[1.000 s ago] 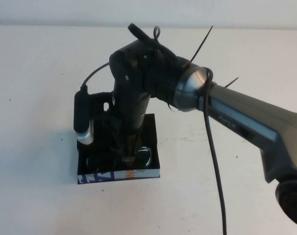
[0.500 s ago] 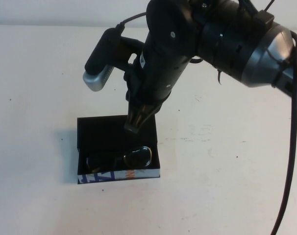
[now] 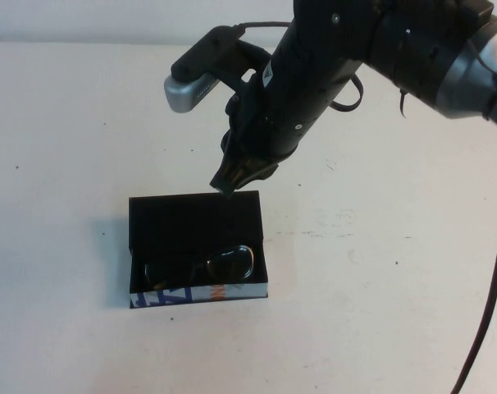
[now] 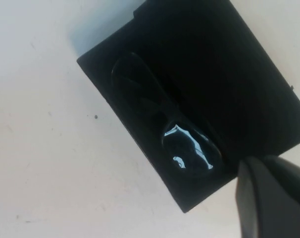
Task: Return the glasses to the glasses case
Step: Place the glasses in the glasses case
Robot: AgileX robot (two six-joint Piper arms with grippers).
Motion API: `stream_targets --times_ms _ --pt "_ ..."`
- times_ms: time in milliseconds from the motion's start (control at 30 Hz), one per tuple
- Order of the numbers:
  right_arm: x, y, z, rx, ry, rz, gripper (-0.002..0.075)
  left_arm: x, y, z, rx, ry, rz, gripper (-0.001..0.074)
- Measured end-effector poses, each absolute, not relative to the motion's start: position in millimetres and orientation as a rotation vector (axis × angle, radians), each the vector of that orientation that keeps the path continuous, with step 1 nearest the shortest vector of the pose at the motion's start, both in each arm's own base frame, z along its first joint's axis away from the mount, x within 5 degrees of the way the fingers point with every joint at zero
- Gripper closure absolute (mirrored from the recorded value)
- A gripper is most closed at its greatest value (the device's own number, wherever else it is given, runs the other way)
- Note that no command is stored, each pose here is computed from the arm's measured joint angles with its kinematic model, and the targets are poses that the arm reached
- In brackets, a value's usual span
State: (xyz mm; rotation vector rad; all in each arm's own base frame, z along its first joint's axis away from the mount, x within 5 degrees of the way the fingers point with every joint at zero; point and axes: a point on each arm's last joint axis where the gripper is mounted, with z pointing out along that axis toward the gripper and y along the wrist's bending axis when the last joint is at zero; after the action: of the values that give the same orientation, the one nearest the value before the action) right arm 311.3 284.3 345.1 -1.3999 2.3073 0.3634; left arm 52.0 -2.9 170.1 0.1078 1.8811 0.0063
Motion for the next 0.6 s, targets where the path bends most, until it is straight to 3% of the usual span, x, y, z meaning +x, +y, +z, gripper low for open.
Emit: stream_targets --times_ms 133,267,433,600 --pt "315 280 345 -1.374 2.318 0.382 0.0737 54 -3 178 0.110 1.791 0.015 0.0738" --pt "317 281 344 -1.342 2.330 0.388 0.0737 56 -4 193 -0.077 1.628 -0.171 0.0738" --pt "321 283 340 -1.308 2.346 0.395 0.0737 56 -2 207 -0.184 1.465 -0.272 0.0738" --pt "333 280 333 -1.199 2.384 0.412 0.0737 57 -3 205 -0.345 1.513 -0.439 0.0738"
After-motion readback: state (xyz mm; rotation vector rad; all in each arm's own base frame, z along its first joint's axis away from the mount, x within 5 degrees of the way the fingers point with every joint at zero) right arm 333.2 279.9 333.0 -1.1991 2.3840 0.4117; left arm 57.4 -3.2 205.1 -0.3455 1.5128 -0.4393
